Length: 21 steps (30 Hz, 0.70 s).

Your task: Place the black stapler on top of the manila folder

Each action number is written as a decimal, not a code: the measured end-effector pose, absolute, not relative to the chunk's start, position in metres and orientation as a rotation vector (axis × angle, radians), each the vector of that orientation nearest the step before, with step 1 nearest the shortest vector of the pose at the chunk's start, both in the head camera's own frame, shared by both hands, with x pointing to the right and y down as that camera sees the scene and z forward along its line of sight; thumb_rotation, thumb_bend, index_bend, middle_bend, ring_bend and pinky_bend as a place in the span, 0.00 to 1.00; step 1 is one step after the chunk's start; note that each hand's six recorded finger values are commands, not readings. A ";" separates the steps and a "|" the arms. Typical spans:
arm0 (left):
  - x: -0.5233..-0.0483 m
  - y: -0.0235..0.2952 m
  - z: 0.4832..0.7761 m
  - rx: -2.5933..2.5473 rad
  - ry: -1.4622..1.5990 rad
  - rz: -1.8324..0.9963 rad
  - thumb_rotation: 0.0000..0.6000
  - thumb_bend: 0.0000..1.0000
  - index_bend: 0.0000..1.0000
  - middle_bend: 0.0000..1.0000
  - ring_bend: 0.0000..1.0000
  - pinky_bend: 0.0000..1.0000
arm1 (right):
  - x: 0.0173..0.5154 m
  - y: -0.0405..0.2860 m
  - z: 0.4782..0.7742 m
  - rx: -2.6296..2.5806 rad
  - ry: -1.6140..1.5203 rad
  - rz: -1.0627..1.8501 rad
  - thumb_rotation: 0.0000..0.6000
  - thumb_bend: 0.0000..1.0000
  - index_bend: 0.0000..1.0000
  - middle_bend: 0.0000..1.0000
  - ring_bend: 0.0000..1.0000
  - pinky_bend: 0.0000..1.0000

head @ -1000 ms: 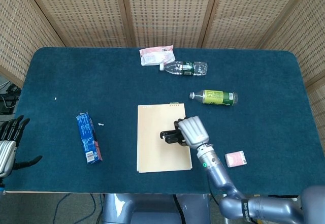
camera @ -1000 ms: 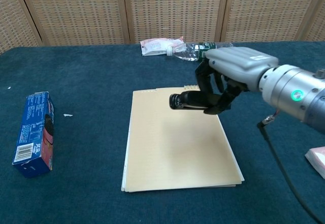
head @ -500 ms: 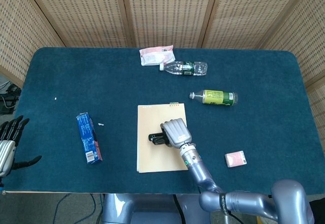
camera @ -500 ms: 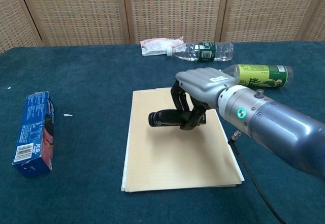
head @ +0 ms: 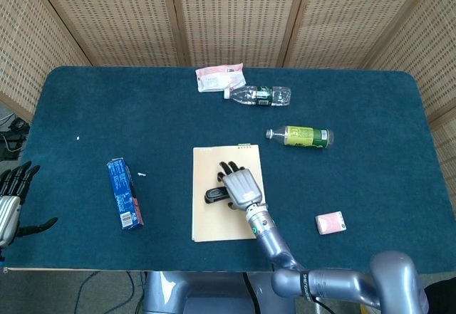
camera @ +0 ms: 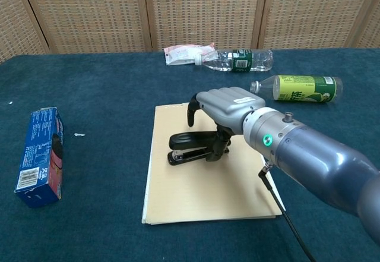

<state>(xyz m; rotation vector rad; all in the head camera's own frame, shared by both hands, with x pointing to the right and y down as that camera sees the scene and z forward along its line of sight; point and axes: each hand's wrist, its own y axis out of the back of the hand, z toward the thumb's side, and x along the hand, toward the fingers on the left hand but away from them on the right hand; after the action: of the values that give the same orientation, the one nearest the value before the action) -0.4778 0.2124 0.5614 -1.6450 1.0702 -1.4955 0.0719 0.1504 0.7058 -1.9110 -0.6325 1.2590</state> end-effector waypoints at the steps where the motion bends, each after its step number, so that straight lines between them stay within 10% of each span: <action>1: -0.478 0.212 0.561 -1.644 1.070 -1.495 1.00 0.00 0.00 0.00 0.00 0.00 | 0.073 0.149 0.704 -1.904 -0.631 1.260 1.00 0.17 0.15 0.00 0.00 0.25; 11: -0.479 0.212 0.563 -1.630 1.071 -1.503 1.00 0.00 0.00 0.00 0.00 0.00 | 0.133 0.138 0.655 -1.780 -0.689 1.243 1.00 0.17 0.02 0.00 0.00 0.01; 21: -0.475 0.213 0.563 -1.600 1.063 -1.504 1.00 0.00 0.00 0.00 0.00 0.00 | 0.253 0.166 0.612 -1.675 -0.820 1.227 1.00 0.17 0.00 0.00 0.00 0.00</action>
<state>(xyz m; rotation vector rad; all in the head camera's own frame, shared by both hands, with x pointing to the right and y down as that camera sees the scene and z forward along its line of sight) -0.4753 0.2131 0.5632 -1.6000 1.0631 -1.5042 0.2527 0.1656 0.6124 -1.6746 -0.8202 1.2273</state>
